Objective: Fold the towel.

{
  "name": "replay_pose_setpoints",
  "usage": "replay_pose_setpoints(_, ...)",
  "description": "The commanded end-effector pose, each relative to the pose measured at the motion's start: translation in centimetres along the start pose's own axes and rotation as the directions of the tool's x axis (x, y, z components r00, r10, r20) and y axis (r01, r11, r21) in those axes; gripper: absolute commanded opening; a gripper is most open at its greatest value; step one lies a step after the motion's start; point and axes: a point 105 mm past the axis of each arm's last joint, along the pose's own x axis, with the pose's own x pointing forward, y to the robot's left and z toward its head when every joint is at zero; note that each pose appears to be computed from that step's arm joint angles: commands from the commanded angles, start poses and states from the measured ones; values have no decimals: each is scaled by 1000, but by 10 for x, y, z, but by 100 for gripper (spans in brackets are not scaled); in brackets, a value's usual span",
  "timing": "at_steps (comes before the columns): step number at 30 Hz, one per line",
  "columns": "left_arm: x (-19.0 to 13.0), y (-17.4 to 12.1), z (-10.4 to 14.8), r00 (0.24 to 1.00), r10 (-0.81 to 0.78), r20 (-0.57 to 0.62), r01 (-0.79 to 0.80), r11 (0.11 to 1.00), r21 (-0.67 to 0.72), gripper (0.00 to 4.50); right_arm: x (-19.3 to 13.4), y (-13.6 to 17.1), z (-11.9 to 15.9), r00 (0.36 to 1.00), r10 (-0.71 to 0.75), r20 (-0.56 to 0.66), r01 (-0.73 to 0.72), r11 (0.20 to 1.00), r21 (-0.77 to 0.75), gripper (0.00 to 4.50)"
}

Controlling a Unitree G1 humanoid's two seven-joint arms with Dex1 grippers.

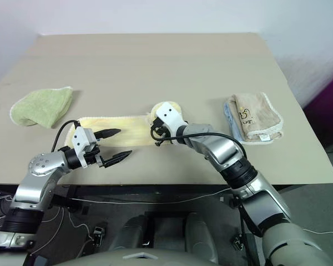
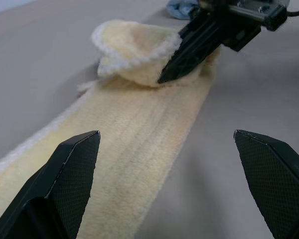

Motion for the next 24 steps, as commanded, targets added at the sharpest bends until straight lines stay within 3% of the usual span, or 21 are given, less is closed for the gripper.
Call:
replay_pose_setpoints(1,-2,2,13,999,17,33,-18,999,35,450,3,7,14,999,35,36,-33,997,-65,5)
replay_pose_setpoints(7,0,3,13,999,18,34,-19,999,35,450,6,8,11,998,49,31,-47,996,-69,5)
replay_pose_setpoints(10,1,3,13,999,16,37,-18,999,34,450,5,7,12,998,51,43,-48,997,-61,68)
replay_pose_setpoints(18,-5,10,20,993,72,91,-70,997,-23,450,-16,18,37,977,103,187,-100,995,-24,332)
replay_pose_setpoints(24,-30,29,31,954,252,161,-227,961,-160,450,-54,6,64,932,95,349,-125,990,66,332)
